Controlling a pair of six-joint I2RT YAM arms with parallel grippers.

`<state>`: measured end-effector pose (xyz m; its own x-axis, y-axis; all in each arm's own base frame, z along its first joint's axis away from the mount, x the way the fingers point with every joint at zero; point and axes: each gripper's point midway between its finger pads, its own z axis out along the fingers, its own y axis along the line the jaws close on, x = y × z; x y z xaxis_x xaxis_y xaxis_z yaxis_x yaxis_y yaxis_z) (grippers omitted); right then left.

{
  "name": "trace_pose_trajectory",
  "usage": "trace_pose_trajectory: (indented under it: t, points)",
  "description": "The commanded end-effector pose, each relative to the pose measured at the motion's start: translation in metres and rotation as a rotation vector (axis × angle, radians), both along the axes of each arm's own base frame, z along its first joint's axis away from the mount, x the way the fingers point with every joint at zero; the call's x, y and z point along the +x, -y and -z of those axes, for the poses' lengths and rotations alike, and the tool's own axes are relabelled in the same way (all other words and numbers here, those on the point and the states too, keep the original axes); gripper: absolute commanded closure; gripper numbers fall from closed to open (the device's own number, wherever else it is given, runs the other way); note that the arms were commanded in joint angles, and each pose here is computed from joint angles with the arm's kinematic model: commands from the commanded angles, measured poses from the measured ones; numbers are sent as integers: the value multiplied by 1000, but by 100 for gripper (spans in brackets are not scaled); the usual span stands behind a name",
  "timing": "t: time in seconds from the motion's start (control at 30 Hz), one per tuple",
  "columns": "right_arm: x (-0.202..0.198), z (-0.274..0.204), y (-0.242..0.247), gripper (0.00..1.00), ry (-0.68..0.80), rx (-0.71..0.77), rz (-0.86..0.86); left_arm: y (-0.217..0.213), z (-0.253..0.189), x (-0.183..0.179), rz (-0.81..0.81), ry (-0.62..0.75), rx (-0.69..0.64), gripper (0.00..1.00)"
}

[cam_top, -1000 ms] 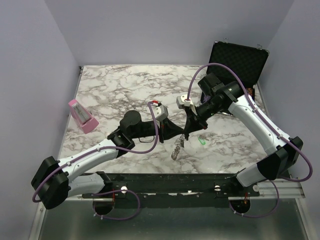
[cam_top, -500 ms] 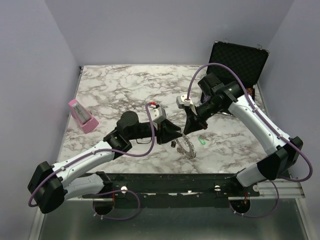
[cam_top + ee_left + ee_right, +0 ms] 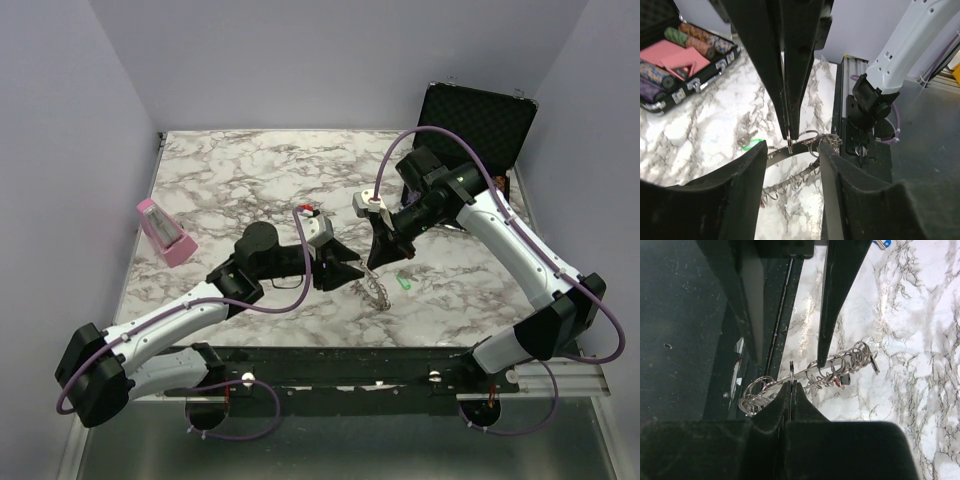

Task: Put the keys on the keyring

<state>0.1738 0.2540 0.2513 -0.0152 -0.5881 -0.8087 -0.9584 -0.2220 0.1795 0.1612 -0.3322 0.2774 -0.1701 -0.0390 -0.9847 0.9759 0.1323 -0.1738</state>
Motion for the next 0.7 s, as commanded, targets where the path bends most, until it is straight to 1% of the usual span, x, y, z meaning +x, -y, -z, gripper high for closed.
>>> trace_pose_trajectory:
  t: [0.0,0.13,0.4,0.5,0.67]
  points:
    - [-14,-6,-1,99,-54,16,-15,5,-4,4,-2,-15,5,50]
    - [-13,-6,-1,99,-54,18,-15,7,-5,5,0,-11,-6,57]
    - [-14,-5,-1,99,-60,17,-18,9,-7,8,-5,-6,-17,59]
    - [-14,-5,-1,99,-61,18,-17,10,-10,8,0,-4,-23,63]
    - [-13,-5,-2,99,-65,16,-18,12,-7,6,20,-9,-14,80]
